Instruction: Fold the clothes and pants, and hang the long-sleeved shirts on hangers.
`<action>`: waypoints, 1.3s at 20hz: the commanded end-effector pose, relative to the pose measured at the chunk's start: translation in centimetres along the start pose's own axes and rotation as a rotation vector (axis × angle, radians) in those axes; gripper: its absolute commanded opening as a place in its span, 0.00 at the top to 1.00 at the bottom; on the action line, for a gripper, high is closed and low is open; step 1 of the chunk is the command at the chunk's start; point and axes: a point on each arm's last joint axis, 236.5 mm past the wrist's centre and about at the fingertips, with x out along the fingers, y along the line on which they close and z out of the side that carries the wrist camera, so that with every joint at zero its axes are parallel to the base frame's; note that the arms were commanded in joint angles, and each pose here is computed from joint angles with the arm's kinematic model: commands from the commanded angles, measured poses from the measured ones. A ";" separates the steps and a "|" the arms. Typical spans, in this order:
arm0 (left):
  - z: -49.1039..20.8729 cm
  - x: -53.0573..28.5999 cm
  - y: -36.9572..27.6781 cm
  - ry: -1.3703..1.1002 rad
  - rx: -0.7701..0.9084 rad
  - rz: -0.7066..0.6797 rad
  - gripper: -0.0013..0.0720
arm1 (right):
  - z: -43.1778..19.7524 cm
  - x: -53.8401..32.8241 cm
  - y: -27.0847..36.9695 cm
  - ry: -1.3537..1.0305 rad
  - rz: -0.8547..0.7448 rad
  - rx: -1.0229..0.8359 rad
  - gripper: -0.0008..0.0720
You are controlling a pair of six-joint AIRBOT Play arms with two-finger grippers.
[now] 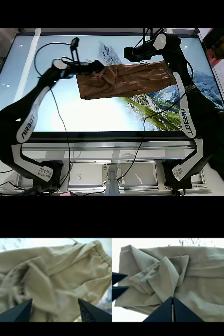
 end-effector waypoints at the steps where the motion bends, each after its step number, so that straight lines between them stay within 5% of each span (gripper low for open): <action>1: -2.3 -5.7 5.9 0.165 -0.053 0.010 0.10 | 0.1 0.0 -0.1 -0.006 -0.002 -0.023 0.94; 7: -4.9 -10.7 14.7 0.161 -0.366 0.102 0.11 | 0.4 0.0 -0.2 -0.017 -0.006 -0.028 0.95; 24: -11.6 -0.7 16.1 0.178 -0.492 0.150 0.11 | 0.9 0.0 -0.1 -0.039 -0.002 -0.027 0.95; 26: -11.5 0.1 16.0 0.162 -0.488 0.160 0.43 | 0.9 0.0 -0.1 -0.039 -0.002 -0.027 0.95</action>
